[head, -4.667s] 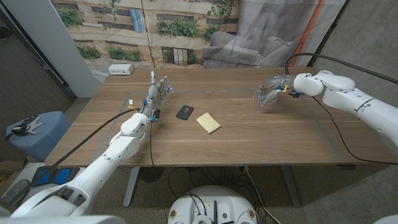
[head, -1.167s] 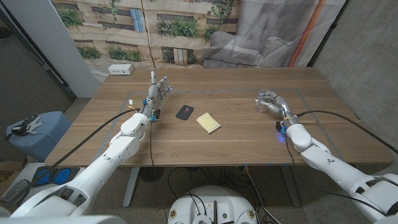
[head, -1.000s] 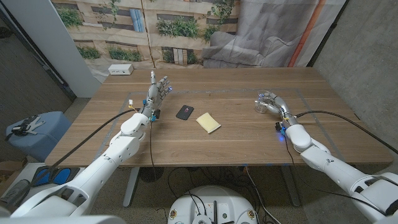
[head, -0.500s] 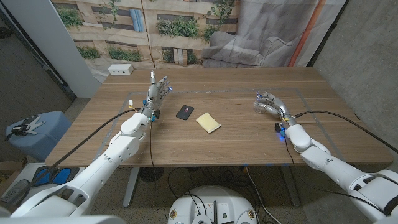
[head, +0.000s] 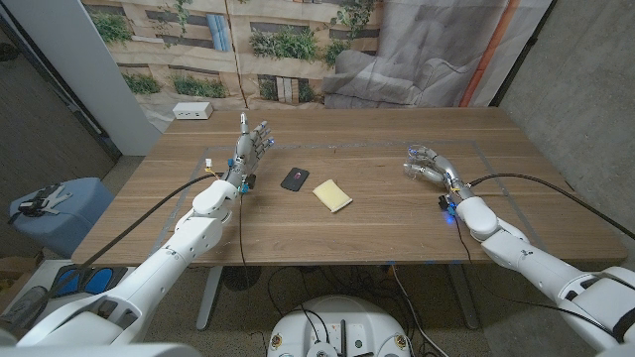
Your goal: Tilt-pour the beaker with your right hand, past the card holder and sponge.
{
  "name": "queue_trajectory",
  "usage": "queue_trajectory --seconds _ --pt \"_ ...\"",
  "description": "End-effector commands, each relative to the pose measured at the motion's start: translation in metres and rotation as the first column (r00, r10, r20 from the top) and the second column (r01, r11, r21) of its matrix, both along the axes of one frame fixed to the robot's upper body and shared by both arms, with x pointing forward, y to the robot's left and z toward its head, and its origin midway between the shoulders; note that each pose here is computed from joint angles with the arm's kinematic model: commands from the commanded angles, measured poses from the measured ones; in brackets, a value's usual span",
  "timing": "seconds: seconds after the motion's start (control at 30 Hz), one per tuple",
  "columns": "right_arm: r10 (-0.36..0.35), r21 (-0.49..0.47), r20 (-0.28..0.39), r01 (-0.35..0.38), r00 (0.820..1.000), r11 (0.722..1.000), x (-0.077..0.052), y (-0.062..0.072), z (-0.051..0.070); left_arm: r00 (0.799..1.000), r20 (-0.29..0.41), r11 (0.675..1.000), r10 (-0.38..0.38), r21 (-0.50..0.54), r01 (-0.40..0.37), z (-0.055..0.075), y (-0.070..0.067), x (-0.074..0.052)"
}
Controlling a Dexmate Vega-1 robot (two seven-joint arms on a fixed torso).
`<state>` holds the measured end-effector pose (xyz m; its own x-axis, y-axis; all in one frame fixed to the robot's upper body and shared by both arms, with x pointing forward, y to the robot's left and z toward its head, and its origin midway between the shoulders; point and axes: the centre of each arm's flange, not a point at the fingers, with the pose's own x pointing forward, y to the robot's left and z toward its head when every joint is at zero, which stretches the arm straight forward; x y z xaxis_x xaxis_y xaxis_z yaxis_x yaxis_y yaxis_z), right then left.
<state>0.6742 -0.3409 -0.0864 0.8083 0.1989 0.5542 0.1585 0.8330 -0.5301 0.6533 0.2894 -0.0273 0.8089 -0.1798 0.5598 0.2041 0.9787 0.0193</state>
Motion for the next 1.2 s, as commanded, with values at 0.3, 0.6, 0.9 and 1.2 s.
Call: queue_trajectory --seconds 0.3,0.6,0.9,1.2 --pt "0.033 -0.052 -0.035 -0.035 0.999 0.998 0.0018 -0.0057 0.0027 1.000 0.000 1.000 0.000 0.000 0.000 0.0000 0.0001 0.0000" --pt "0.074 -0.069 -0.053 -0.077 0.996 0.995 0.0028 -0.0079 0.0059 1.000 0.000 1.000 0.000 0.000 0.000 -0.0001 0.0002 -0.0001" --pt "0.109 -0.077 -0.065 -0.114 0.992 0.991 0.0040 -0.0099 0.0080 1.000 0.000 1.000 0.000 0.000 0.000 -0.0001 0.0002 -0.0001" --pt "0.148 -0.108 -0.079 -0.156 0.986 0.982 0.0034 -0.0104 0.0101 1.000 0.000 1.000 0.000 0.000 0.000 -0.0001 0.0002 -0.0001"
